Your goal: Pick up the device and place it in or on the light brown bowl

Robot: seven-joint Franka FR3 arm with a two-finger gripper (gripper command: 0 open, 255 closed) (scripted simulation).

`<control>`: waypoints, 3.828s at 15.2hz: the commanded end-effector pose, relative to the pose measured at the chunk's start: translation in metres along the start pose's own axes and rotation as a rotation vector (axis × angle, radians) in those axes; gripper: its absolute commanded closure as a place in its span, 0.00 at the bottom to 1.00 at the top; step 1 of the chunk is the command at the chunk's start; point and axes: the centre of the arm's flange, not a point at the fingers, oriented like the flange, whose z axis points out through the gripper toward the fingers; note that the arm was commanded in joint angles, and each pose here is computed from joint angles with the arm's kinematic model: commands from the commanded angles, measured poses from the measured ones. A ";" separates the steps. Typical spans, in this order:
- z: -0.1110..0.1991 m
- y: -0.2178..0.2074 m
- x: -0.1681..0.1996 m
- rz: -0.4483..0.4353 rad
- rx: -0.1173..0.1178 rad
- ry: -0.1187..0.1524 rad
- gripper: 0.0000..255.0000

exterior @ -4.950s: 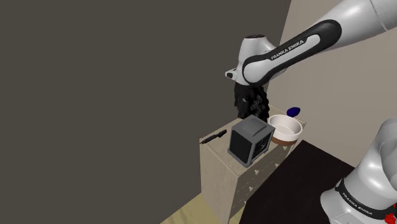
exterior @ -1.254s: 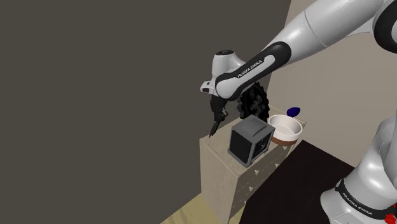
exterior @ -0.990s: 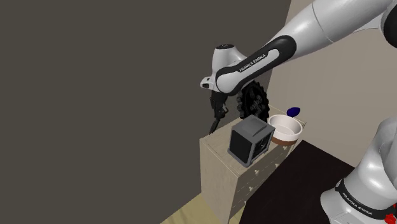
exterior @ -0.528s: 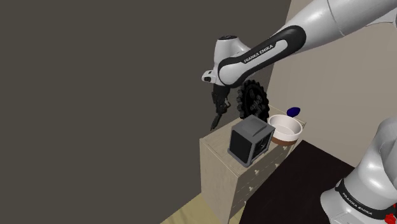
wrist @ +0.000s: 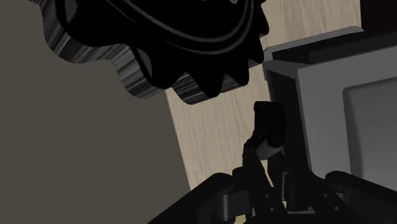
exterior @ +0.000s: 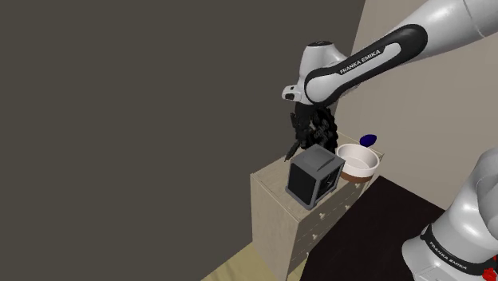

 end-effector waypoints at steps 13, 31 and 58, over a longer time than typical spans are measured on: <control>-0.018 -0.066 -0.172 -0.001 -0.001 0.001 1.00; 0.031 -0.106 -0.265 -0.001 -0.001 0.001 1.00; 0.014 -0.108 -0.266 -0.001 -0.001 0.001 0.00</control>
